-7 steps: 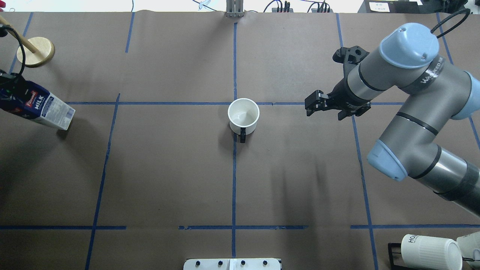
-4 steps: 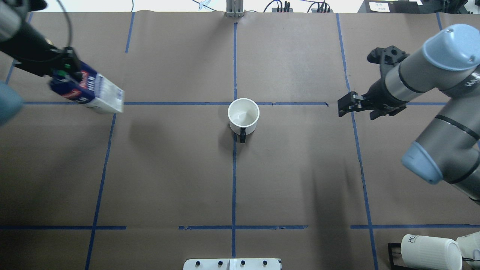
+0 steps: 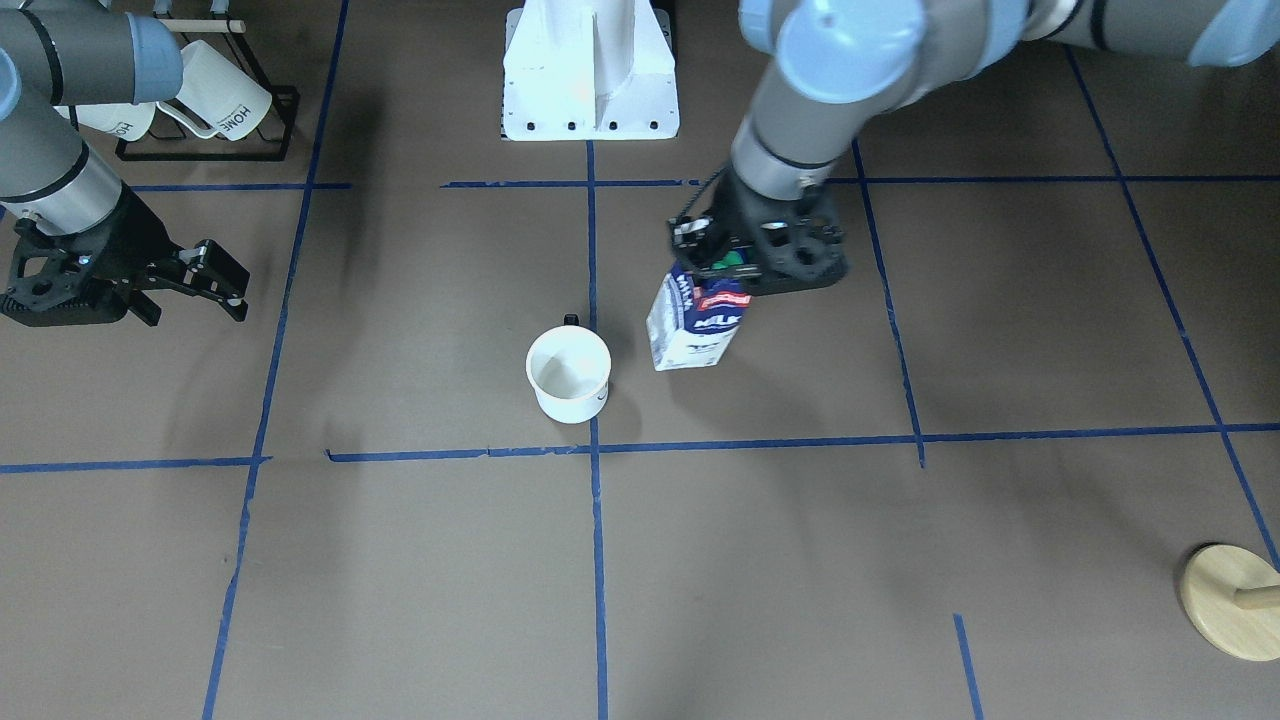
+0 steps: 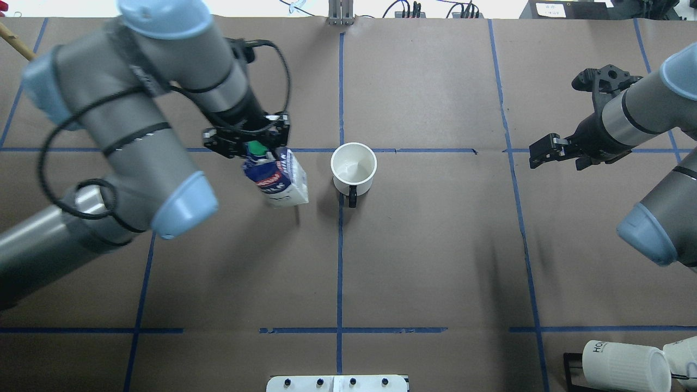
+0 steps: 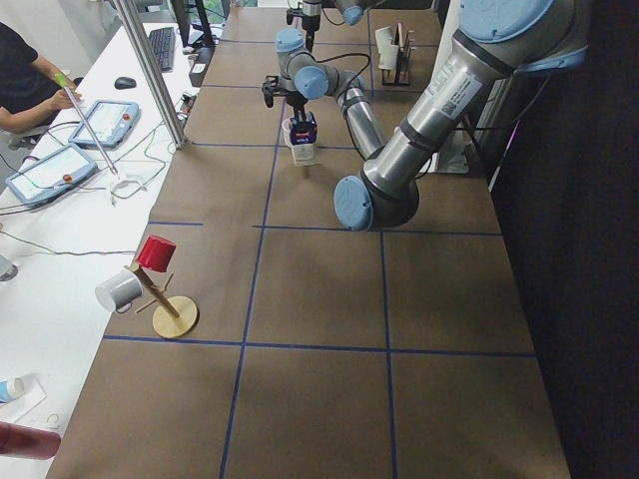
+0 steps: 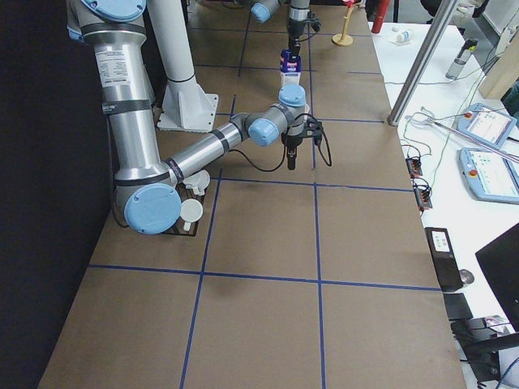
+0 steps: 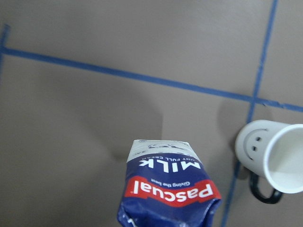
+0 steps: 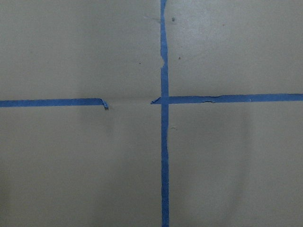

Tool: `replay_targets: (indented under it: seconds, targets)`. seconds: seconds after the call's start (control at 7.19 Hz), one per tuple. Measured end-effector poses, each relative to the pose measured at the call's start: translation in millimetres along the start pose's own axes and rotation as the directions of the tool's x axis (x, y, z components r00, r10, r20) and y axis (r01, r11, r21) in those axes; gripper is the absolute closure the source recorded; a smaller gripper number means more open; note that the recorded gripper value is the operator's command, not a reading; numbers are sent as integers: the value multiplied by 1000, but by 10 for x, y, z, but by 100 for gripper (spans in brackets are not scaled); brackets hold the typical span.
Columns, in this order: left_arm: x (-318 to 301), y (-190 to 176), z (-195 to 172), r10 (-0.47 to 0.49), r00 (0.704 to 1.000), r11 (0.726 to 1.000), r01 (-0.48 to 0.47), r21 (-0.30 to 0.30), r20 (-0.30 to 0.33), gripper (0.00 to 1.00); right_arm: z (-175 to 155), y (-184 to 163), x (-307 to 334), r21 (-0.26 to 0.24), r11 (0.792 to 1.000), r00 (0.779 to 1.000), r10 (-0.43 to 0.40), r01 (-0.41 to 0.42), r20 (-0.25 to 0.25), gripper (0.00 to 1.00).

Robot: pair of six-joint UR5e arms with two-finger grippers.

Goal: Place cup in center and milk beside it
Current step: 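Carry the milk carton with the left gripper and lower it beside the mug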

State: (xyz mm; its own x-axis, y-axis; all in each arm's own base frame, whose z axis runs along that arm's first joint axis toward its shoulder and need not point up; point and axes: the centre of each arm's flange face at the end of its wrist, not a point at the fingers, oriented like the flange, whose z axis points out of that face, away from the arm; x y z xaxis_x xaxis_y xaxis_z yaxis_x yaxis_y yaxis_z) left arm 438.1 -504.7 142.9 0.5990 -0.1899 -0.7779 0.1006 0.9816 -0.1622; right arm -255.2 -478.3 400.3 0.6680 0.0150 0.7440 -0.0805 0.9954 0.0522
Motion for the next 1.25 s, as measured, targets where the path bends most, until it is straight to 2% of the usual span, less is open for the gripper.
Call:
replay_targets:
  seconds: [0.42,0.56,0.83,0.97,1.11,1.25]
  targets:
    - [434,-181,239,-10,998,999,7,46,56,80,18,21,54,-3,1000,1000,2,-2,-8,0]
    - [536,-209,269,-11,998,999,8,46,64,74,18,22,55,-3,1000,1000,2,-2,-8,0]
    - [592,-225,301,-12,997,999,9,46,70,69,22,23,50,-4,1000,1000,1,-1,-8,0]
    - [591,-228,312,-12,997,999,9,45,72,54,22,24,48,-4,1000,1000,1,-1,-7,0]
    - [591,-217,329,-11,997,999,8,43,74,43,24,25,48,-4,1000,1000,1,-1,-8,0]
    - [594,-200,349,-9,997,999,6,40,75,20,24,26,51,-4,1000,1000,1,-1,-8,0]
